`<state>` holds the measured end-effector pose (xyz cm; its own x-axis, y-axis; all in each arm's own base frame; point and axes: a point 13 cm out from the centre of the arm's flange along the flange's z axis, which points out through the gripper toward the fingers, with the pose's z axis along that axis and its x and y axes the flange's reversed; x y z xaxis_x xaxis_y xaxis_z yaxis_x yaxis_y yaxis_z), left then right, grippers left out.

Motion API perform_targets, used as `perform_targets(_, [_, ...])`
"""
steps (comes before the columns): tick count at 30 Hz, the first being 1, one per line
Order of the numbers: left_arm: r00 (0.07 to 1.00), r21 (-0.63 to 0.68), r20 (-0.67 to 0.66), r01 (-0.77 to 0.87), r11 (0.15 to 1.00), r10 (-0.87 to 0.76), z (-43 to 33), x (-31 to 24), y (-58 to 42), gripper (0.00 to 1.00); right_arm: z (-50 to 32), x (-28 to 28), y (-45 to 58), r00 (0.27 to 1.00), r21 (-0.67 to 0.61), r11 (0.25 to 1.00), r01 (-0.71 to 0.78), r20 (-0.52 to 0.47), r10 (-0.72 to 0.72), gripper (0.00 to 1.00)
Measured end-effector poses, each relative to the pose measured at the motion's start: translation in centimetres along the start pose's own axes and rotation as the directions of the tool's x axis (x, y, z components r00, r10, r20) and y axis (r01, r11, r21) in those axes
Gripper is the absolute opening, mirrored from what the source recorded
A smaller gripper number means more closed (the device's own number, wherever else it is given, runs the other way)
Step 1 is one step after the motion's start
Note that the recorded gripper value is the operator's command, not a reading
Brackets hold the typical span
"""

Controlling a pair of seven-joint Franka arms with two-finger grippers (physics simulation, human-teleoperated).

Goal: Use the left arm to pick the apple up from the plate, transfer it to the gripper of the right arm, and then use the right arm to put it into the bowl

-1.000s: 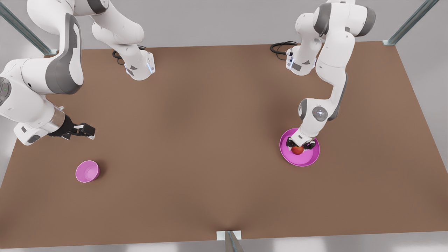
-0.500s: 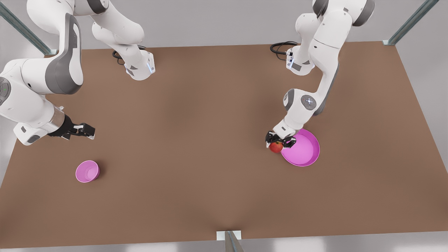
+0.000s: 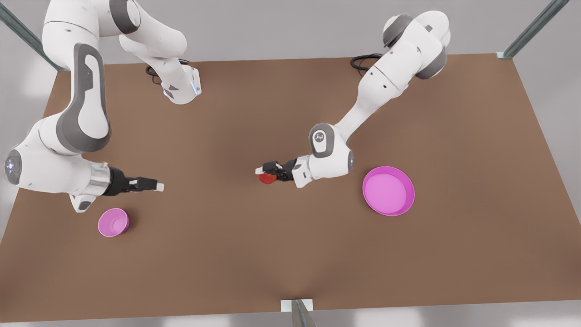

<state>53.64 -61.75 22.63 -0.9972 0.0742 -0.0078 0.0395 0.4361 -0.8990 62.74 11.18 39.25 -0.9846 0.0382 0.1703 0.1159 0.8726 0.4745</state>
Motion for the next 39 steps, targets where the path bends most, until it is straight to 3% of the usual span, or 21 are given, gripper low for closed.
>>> perform_targets(3, [0.993,0.085,0.011,-0.118,0.989,0.118,3.1,-1.4,-1.6,0.73,4.5,1.0,2.6,0.993,-0.215,0.973,-0.086,-0.102,0.065,1.0])
perform_targets(6, [0.965,0.144,0.058,-0.263,0.954,0.257,6.5,-3.0,-3.0,0.73,8.6,0.7,3.8,0.969,-0.392,0.897,-0.205,-0.211,0.129,1.0])
perform_targets(10, [0.907,0.15,0.122,-0.419,0.896,0.403,8.4,-4.3,-3.5,0.73,9.6,-0.2,3.0,0.949,-0.507,0.812,-0.289,-0.262,0.175,1.0])
perform_targets(21, [0.754,0.08,0.204,-0.649,0.757,0.625,8.9,-6.0,-2.8,0.73,12.0,1.1,5.6,0.9,-0.58,0.712,-0.396,-0.398,0.176,1.0])
perform_targets(39, [0.577,0.052,0.266,-0.809,0.586,0.772,8.5,-6.0,-6.0,0.73,19.5,0.9,4.3,0.84,-0.538,0.693,-0.48,-0.508,0.188,1.0])
